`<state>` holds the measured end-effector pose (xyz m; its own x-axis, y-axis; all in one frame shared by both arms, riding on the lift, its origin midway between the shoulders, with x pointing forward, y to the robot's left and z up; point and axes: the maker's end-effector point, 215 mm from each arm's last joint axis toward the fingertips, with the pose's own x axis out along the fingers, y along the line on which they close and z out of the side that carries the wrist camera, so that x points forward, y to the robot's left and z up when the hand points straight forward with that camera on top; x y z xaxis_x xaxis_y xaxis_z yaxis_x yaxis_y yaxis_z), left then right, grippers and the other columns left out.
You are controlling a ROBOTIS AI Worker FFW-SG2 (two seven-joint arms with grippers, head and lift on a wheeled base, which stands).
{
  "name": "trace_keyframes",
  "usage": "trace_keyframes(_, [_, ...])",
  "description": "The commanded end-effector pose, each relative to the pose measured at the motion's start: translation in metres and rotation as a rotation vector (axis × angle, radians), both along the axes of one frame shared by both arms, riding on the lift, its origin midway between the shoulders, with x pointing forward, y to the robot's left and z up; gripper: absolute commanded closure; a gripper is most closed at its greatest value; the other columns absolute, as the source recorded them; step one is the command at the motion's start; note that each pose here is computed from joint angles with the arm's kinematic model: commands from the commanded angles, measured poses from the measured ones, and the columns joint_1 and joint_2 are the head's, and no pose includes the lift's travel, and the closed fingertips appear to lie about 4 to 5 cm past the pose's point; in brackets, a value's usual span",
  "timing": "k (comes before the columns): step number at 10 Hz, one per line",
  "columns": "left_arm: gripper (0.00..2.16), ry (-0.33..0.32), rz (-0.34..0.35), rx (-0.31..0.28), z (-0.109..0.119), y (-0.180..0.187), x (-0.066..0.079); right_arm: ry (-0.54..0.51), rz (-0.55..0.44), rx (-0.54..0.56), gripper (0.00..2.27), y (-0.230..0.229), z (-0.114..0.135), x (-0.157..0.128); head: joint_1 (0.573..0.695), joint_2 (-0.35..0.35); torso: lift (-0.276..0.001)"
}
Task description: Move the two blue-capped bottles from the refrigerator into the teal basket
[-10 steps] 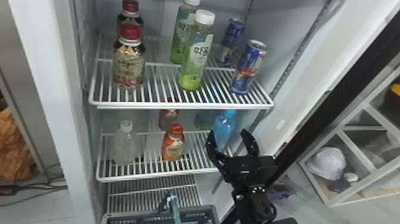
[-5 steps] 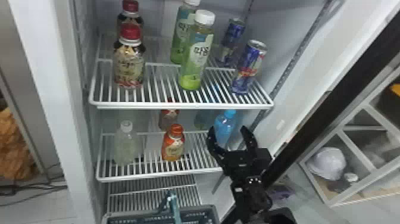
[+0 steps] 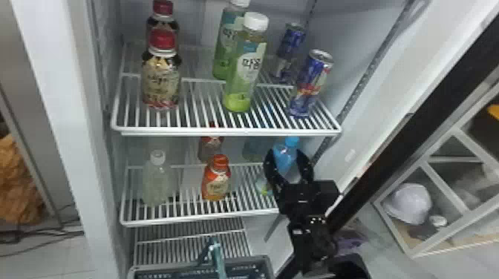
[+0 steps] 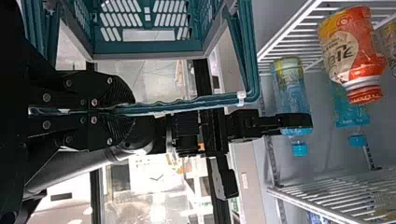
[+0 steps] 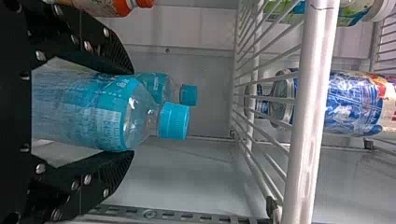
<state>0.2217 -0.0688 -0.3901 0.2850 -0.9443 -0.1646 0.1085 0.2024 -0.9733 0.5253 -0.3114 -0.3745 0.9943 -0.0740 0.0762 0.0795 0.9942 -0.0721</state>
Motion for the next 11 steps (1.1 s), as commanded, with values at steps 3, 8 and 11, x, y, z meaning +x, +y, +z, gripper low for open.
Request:
trace_keyframes(3, [1.11,0.0,0.0,0.0,0.0,0.0,0.0,-0.041,0.013,0.028,0.67,0.007,0.022,-0.015,0.695,-0.35,-0.136])
trace_keyframes(8, [1.11,-0.002,0.008,-0.002,0.001,0.001,0.002,-0.047,0.061,0.085,0.67,0.029,0.048,-0.077,0.695,-0.35,-0.136])
trace_keyframes(11, [1.11,-0.001,0.007,-0.004,0.001,0.0,0.002,-0.033,0.091,0.104,0.67,0.039,0.061,-0.099,0.695,-0.35,-0.136])
